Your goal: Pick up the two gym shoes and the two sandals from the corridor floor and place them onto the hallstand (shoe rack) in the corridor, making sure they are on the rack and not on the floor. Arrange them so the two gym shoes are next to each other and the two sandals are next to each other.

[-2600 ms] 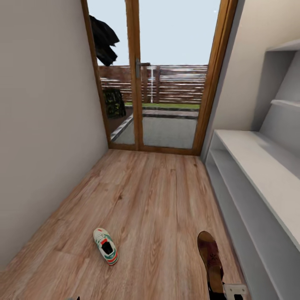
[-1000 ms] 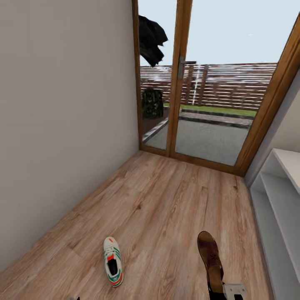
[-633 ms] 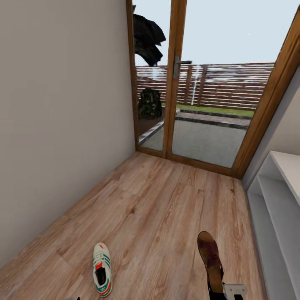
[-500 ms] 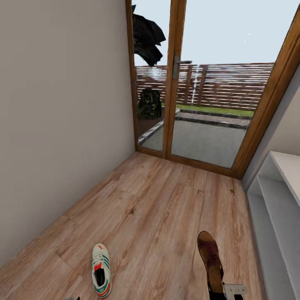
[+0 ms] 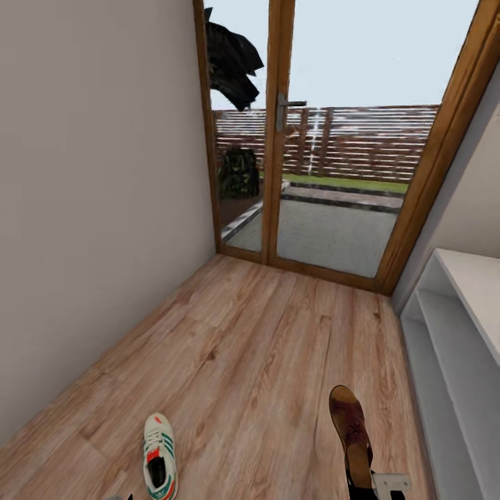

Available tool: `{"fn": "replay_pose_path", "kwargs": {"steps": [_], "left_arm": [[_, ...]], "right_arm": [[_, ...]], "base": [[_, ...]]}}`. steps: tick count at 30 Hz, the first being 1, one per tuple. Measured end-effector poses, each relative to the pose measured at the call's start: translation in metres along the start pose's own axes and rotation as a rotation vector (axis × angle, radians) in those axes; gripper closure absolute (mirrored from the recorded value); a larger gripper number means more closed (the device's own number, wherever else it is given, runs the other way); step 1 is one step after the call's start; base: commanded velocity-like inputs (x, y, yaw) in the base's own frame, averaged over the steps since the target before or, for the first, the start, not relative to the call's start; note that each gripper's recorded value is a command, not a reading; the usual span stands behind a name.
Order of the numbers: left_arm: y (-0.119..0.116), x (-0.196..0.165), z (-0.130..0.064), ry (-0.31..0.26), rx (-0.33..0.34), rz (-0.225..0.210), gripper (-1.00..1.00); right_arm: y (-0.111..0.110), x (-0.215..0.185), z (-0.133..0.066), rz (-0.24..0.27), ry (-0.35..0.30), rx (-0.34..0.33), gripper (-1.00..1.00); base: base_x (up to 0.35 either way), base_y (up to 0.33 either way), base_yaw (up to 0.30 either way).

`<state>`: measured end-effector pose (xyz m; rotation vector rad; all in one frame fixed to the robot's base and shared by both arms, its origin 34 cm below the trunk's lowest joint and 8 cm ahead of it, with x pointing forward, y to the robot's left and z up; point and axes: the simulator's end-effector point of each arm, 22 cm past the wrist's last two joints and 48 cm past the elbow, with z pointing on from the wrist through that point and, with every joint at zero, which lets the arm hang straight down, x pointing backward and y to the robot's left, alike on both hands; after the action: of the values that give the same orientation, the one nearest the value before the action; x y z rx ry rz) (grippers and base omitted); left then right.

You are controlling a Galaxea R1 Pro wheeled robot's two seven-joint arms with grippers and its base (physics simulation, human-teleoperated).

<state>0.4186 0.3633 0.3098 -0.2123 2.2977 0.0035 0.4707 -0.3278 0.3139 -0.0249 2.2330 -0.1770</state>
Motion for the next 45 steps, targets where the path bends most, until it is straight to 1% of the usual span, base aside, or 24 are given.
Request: {"fn": "replay_pose_path", "kwargs": {"steps": [8, 13, 17, 23, 26, 27, 29, 30, 31, 34, 36, 37, 38, 39, 40, 43, 45], "left_arm": [[0.000, 0.000, 0.000, 0.001, 0.000, 0.000, -1.00], [0.000, 0.001, 0.000, 0.002, 0.000, 0.001, -1.00], [0.000, 0.002, 0.000, 0.004, 0.000, 0.001, -1.00], [-0.001, 0.002, 0.000, 0.007, -0.003, -0.002, -1.00], [0.005, -0.001, 0.003, 0.008, -0.036, -0.006, -1.00], [0.010, -0.004, 0.005, 0.004, -0.062, -0.007, -1.00], [0.016, -0.013, 0.009, -0.009, -0.098, -0.009, -1.00], [0.018, -0.018, 0.012, -0.016, -0.109, -0.010, -1.00], [0.018, -0.030, 0.018, -0.034, -0.123, -0.013, -1.00], [0.014, -0.071, 0.038, -0.087, -0.132, -0.024, -1.00], [0.011, -0.085, 0.045, -0.097, -0.132, -0.030, -1.00], [0.009, -0.094, 0.051, -0.096, -0.130, -0.036, -1.00], [0.007, -0.100, 0.061, -0.053, -0.131, -0.058, -1.00], [0.006, -0.100, 0.063, -0.036, -0.130, -0.065, -1.00], [0.005, -0.099, 0.064, -0.029, -0.129, -0.068, -1.00], [0.004, -0.098, 0.065, -0.011, -0.127, -0.073, -1.00], [0.003, -0.096, 0.065, -0.007, -0.124, -0.074, -1.00]], "right_arm": [[0.000, 0.000, 0.000, 0.000, 0.000, 0.000, 1.00], [0.000, 0.001, 0.000, 0.001, 0.002, 0.000, 1.00], [0.000, 0.000, 0.001, 0.003, 0.001, 0.002, 1.00], [-0.002, -0.006, 0.003, 0.004, -0.015, 0.005, 1.00], [-0.006, -0.042, 0.013, 0.003, -0.091, 0.008, 1.00], [-0.007, -0.065, 0.018, 0.005, -0.136, 0.010, 1.00], [-0.008, -0.097, 0.024, 0.006, -0.188, 0.012, 1.00], [-0.008, -0.106, 0.026, 0.005, -0.198, 0.011, 1.00], [-0.008, -0.122, 0.030, 0.006, -0.204, 0.013, 1.00], [-0.009, -0.159, 0.038, 0.006, -0.195, 0.014, 1.00], [-0.009, -0.175, 0.040, 0.006, -0.194, 0.015, 1.00], [-0.010, -0.191, 0.041, 0.005, -0.198, 0.016, 1.00], [-0.013, -0.220, 0.040, 0.011, -0.213, 0.016, 1.00], [-0.011, -0.263, 0.031, 0.011, -0.292, 0.009, 1.00], [-0.011, -0.263, 0.031, 0.013, -0.290, 0.007, 1.00], [-0.010, -0.280, 0.027, 0.011, -0.318, 0.000, 1.00], [-0.010, -0.282, 0.026, 0.010, -0.320, -0.002, 1.00]], "base": [[0.038, 0.000, 0.007], [0.002, 0.000, 0.204], [0.000, 0.000, 0.080], [0.000, 0.000, 0.018], [0.000, 0.000, 0.003], [0.000, 0.000, 0.002], [0.000, 0.000, 0.001], [0.000, 0.000, 0.000], [0.000, 0.000, 0.000], [0.000, 0.000, 0.000], [0.000, 0.000, 0.000], [0.000, 0.000, 0.000], [0.000, 0.000, 0.000], [0.000, 0.000, 0.000], [0.000, 0.000, 0.000], [0.000, 0.000, 0.000], [0.000, 0.000, 0.000]]}}
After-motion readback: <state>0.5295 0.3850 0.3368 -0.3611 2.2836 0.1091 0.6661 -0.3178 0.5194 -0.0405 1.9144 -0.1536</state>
